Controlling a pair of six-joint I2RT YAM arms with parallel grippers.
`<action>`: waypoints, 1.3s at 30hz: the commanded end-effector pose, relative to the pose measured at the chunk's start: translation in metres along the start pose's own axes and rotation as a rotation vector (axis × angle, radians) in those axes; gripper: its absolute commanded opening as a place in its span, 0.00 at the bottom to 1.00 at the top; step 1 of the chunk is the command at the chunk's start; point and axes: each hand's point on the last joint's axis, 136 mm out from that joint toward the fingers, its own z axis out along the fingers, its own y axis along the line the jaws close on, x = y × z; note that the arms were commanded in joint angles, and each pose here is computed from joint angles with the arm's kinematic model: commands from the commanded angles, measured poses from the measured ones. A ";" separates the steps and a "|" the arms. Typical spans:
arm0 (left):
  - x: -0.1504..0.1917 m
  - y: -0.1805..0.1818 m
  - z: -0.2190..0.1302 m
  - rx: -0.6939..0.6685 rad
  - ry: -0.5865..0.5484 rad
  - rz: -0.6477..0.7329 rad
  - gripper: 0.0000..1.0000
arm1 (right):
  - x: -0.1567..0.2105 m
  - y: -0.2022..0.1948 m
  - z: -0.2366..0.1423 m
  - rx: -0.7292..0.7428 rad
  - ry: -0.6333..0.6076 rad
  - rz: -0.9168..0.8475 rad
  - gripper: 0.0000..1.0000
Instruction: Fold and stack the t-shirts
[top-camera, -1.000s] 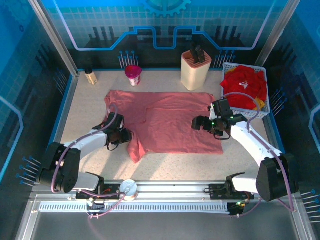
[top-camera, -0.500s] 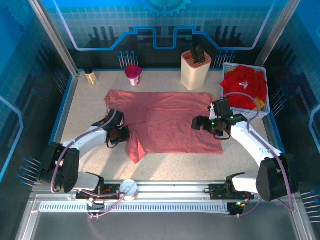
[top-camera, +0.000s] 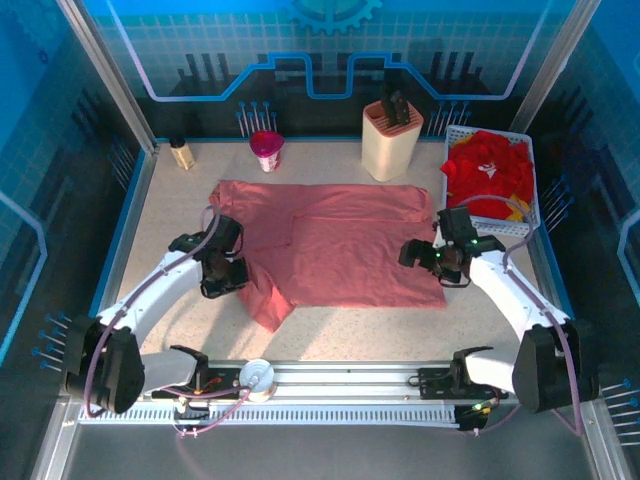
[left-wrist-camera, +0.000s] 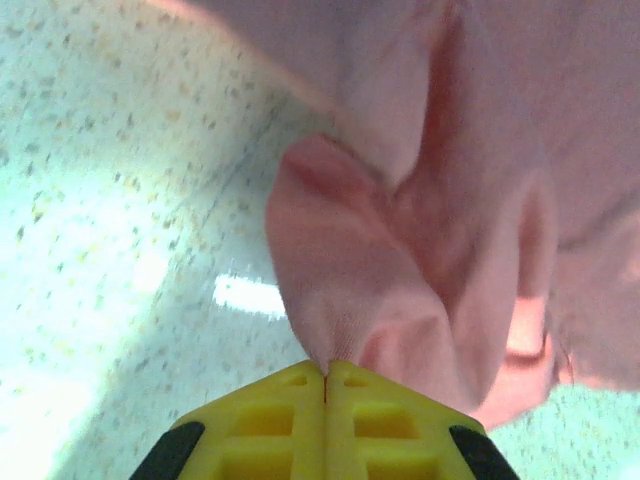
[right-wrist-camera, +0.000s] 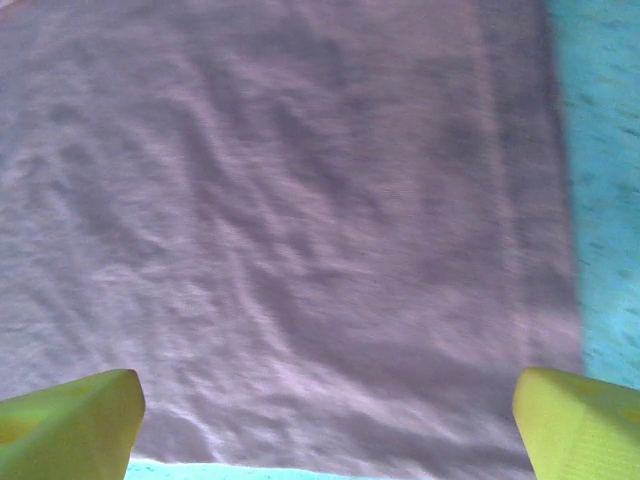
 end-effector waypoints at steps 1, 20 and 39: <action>0.021 0.016 -0.020 -0.076 0.076 -0.031 0.00 | 0.019 -0.038 -0.005 0.094 0.031 0.119 0.92; 0.043 0.038 -0.063 -0.101 0.064 -0.013 0.00 | 0.070 -0.071 0.021 0.077 0.141 0.364 0.59; 0.042 0.037 -0.068 -0.083 0.041 -0.011 0.00 | 0.067 -0.070 0.050 0.055 0.189 0.347 0.17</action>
